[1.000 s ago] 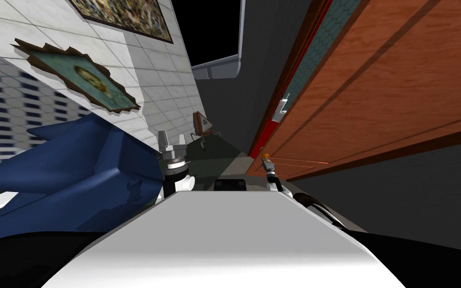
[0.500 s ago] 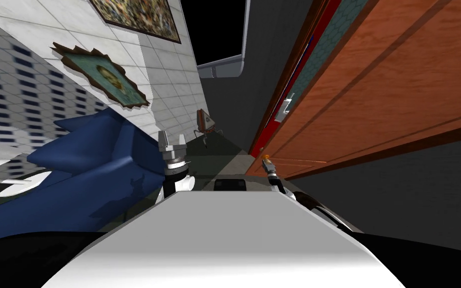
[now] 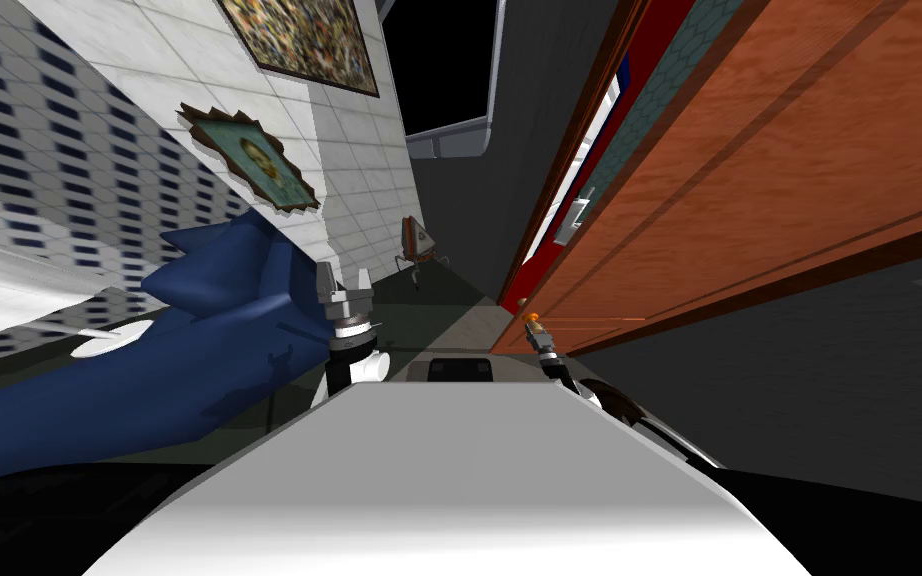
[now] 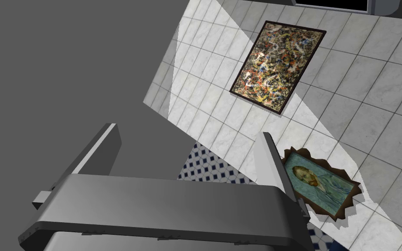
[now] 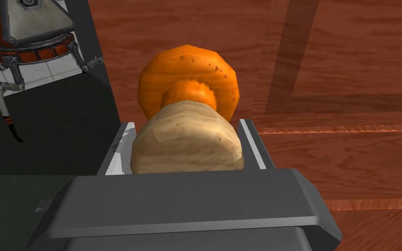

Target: Pull the door open

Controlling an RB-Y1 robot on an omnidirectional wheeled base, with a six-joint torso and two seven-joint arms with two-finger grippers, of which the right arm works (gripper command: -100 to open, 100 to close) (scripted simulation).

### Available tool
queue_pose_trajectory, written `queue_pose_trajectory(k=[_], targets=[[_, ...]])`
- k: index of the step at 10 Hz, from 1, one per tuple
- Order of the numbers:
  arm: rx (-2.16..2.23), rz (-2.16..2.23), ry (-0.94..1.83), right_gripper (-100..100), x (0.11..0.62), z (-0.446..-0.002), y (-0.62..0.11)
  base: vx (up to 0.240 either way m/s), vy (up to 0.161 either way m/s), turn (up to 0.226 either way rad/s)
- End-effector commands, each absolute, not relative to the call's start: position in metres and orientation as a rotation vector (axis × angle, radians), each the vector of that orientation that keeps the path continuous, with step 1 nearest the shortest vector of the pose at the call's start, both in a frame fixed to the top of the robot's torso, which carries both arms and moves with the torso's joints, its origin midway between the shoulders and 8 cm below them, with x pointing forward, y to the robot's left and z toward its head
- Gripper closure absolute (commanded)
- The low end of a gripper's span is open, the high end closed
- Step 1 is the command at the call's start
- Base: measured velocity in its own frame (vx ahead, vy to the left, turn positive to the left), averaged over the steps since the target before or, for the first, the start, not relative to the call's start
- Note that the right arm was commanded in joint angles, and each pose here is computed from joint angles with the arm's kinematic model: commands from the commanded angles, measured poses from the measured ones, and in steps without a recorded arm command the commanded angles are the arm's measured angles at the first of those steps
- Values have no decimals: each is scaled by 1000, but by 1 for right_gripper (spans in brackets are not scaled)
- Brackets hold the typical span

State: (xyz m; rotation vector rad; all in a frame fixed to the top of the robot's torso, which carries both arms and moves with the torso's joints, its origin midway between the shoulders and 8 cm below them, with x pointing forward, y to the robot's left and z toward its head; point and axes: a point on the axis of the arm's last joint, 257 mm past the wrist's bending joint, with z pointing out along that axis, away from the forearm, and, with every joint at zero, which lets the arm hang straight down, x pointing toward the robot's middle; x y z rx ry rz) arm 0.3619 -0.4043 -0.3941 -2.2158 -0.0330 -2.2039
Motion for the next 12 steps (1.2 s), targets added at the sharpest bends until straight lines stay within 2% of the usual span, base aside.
queue_pose_trajectory(k=[1,12], targets=[[-2216,-2204,-33,100,362,-394,-404,-84,-33,24],[-2173,-2168,-110,100,330,-393,-408,-179,-61,126]])
